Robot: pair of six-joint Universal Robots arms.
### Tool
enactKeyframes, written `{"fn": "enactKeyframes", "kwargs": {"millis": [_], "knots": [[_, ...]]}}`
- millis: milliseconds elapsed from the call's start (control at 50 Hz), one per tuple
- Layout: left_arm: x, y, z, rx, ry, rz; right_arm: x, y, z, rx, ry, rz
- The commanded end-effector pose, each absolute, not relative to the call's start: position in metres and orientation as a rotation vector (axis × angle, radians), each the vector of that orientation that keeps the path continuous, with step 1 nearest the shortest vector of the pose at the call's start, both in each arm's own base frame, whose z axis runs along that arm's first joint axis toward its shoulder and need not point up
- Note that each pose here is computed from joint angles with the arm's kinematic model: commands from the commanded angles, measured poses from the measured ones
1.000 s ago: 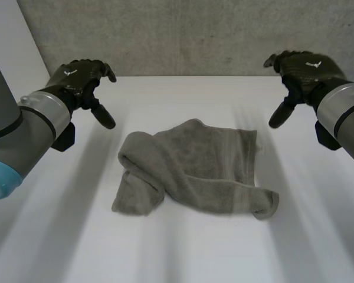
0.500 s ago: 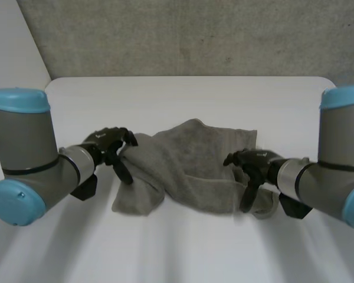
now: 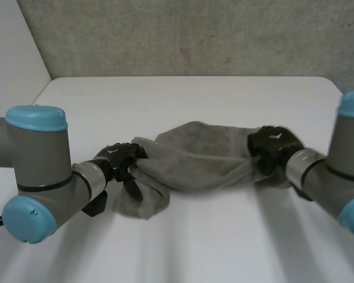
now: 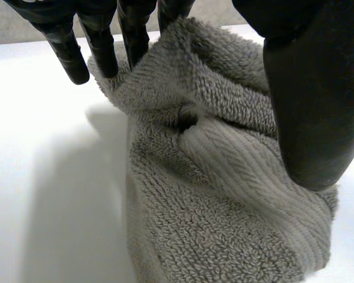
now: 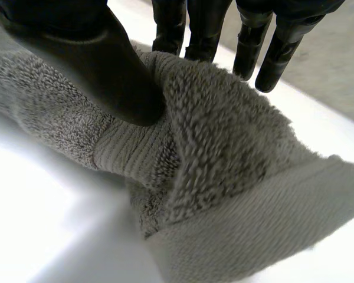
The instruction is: Fold the towel.
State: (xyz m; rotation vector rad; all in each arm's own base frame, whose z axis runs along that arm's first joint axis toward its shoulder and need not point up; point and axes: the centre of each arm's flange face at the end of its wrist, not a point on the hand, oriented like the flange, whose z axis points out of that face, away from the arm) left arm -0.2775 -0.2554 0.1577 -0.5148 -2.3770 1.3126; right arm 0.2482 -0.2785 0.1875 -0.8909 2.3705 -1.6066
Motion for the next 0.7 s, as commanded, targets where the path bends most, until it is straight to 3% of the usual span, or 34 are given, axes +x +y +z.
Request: {"fn": "enactKeyframes", "kwargs": {"millis": [20,140,340,700], "knots": [[-0.279,-0.251,0.163,-0.526,-2.348,1.338,0.211,-0.304,0.199,-0.891,2.436,-1.720],[-0.288,-0.241,0.160,-0.567,-2.338,1.315,0.188,-0.308,0.191,-0.984,2.513,-1.732],[-0.305,-0.228,0.157,-0.621,-2.292,1.387,0.189,-0.302,0.183,-1.013,2.485,-1.693],[-0.287,-0.247,0.160,-0.565,-2.343,1.529,0.173,-0.313,0.185,-1.050,2.455,-1.717]]}}
